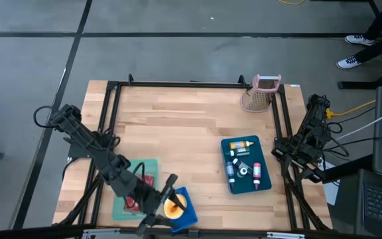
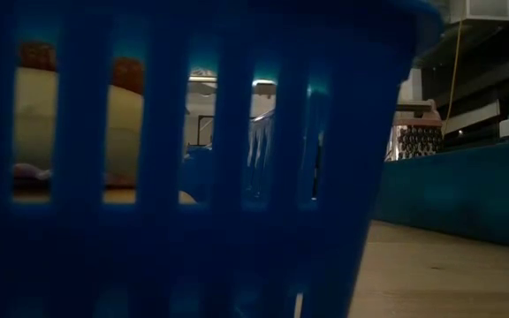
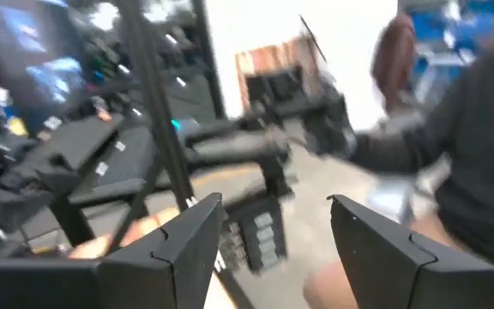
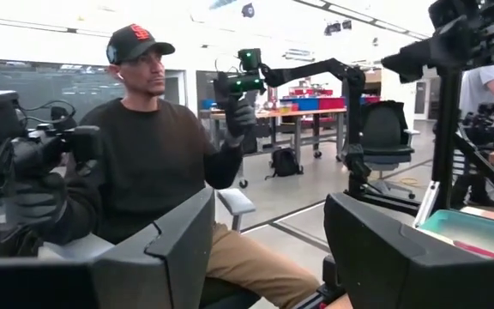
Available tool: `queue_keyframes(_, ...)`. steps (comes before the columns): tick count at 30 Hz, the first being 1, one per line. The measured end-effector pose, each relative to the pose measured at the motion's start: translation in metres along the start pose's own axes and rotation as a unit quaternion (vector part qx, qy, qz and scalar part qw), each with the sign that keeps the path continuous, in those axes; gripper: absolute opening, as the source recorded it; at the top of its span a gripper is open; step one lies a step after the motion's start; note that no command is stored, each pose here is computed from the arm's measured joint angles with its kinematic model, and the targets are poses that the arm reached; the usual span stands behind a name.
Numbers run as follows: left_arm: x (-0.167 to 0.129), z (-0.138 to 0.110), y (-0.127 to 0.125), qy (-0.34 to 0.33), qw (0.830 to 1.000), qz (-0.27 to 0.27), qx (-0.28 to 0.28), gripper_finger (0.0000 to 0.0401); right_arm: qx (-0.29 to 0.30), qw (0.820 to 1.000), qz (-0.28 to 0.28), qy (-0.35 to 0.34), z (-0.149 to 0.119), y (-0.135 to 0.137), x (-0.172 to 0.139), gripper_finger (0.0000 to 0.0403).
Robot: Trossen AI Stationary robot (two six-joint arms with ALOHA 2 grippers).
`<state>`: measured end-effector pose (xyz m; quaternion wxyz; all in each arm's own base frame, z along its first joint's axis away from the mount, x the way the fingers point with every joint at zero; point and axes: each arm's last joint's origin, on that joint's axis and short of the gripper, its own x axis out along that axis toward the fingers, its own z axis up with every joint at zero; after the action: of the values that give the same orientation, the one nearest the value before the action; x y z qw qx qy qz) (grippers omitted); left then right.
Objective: Pick & Place Food Item
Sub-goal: Return to Home Position
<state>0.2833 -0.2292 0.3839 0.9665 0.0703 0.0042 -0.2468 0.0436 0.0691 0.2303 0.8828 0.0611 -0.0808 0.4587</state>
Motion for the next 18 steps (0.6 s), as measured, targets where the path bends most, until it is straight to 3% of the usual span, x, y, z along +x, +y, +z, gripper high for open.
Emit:
queue_keyframes(6,-0.009,-0.008,-0.001,0.041,0.999,-0.016,0.030,0.0214,0.004,1.000,0.005,0.005,-0.001,0.000,0.000,0.0217)
queue_keyframes(12,-0.063,-0.029,0.011,0.013,1.000,0.008,0.013,0.0214,-0.029,0.996,0.081,0.016,-0.003,0.004,-0.003,0.0217)
queue_keyframes(18,-0.144,-0.073,0.019,-0.038,0.998,0.039,-0.019,0.0214,-0.005,0.999,0.000,0.053,-0.003,0.000,-0.005,0.0217)
